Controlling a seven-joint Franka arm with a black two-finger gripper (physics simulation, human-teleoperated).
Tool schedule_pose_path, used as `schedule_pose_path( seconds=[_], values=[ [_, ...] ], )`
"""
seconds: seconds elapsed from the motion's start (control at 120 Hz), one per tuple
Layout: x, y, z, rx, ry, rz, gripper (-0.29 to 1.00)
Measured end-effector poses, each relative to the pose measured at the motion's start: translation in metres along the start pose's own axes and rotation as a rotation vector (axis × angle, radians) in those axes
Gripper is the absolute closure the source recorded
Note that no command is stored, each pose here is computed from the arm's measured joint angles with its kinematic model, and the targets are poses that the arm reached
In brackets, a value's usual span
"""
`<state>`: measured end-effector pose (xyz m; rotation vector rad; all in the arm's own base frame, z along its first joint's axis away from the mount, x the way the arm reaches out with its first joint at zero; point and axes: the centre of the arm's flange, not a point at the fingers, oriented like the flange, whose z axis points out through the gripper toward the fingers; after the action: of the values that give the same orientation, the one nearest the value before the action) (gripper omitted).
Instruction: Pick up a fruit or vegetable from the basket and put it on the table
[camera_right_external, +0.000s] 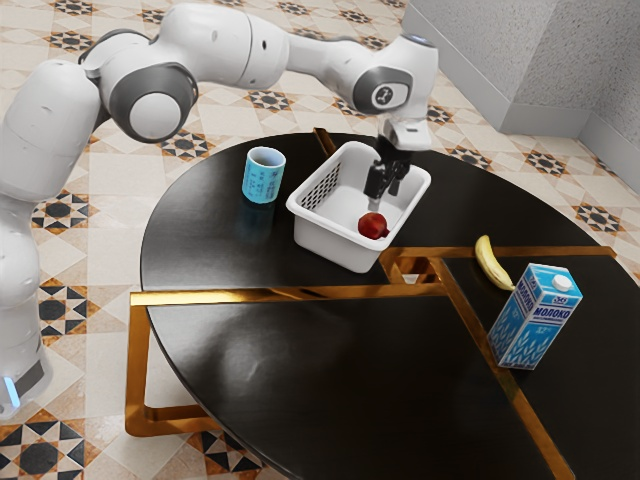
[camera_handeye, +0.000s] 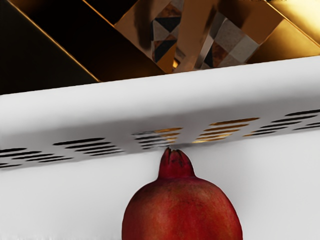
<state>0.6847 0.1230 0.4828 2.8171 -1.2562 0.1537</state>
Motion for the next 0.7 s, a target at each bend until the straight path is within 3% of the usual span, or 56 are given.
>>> schedule_pose_path(
  seconds=[0.7],
  values=[
    [-0.002,0.007,0.042,-0.066,-0.019,-0.185,0.00]
  ],
)
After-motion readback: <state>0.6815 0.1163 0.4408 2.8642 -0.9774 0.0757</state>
